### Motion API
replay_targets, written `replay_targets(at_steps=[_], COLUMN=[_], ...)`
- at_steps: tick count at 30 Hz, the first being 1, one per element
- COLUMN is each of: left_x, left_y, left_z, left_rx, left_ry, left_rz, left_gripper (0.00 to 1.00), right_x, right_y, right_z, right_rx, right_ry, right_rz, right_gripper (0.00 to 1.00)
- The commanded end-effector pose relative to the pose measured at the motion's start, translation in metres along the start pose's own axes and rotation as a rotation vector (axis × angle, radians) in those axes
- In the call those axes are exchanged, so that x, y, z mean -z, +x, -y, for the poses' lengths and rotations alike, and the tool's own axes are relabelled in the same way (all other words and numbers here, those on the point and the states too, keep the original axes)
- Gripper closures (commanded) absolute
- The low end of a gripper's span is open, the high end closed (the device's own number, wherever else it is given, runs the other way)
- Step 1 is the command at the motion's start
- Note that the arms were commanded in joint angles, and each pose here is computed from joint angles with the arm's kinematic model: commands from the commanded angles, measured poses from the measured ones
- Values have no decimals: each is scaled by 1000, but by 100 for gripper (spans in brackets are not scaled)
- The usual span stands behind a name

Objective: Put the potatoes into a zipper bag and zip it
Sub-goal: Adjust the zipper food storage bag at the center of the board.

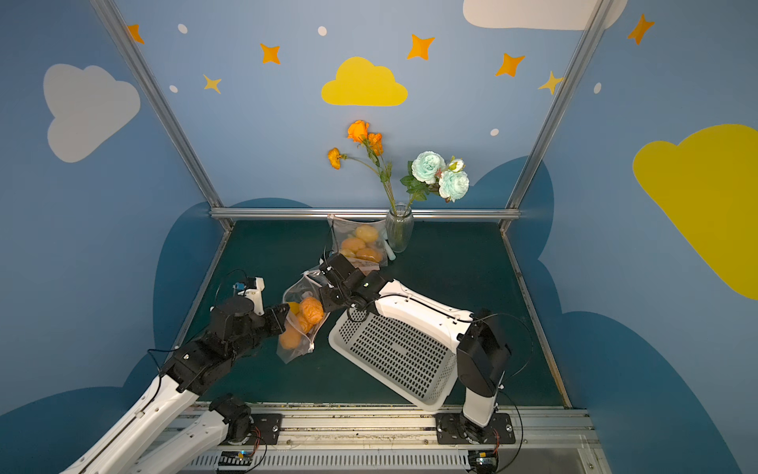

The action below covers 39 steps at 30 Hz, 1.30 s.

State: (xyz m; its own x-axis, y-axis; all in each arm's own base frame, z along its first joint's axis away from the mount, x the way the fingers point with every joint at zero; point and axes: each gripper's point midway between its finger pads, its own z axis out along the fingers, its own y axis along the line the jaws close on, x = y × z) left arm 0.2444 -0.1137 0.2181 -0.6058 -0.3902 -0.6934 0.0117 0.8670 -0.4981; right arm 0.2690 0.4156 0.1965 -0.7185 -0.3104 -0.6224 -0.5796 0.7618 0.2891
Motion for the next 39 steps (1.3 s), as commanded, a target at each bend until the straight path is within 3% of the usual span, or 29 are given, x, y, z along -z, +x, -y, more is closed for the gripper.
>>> replay_targets(at_steps=[1, 8, 17, 26, 31, 36, 39], left_x=[2, -1, -29, -16, -20, -25, -25], left_y=[-1, -9, -3, -13, -10, -6, -8], left_z=[-4, 1, 6, -19, -29, -35, -40], left_rx=[15, 59, 125, 157, 168, 193, 207], left_ry=[-21, -30, -69, -162, -187, -192, -191], left_rz=[13, 15, -63, 35, 21, -9, 3], left_gripper=[97, 97, 97, 97, 97, 97, 97], right_x=[15, 35, 32, 15, 17, 40, 54], right_y=[-25, -40, -52, -66, -66, -63, -54], right_z=[-14, -36, -48, -58, -57, -46, -42], right_rx=[71, 205, 256, 273, 298, 331, 359], right_ry=[-53, -159, -181, -223, -232, -206, -216], right_rz=[79, 182, 174, 166, 205, 295, 355], right_gripper=[100, 100, 100, 100, 64, 40, 34])
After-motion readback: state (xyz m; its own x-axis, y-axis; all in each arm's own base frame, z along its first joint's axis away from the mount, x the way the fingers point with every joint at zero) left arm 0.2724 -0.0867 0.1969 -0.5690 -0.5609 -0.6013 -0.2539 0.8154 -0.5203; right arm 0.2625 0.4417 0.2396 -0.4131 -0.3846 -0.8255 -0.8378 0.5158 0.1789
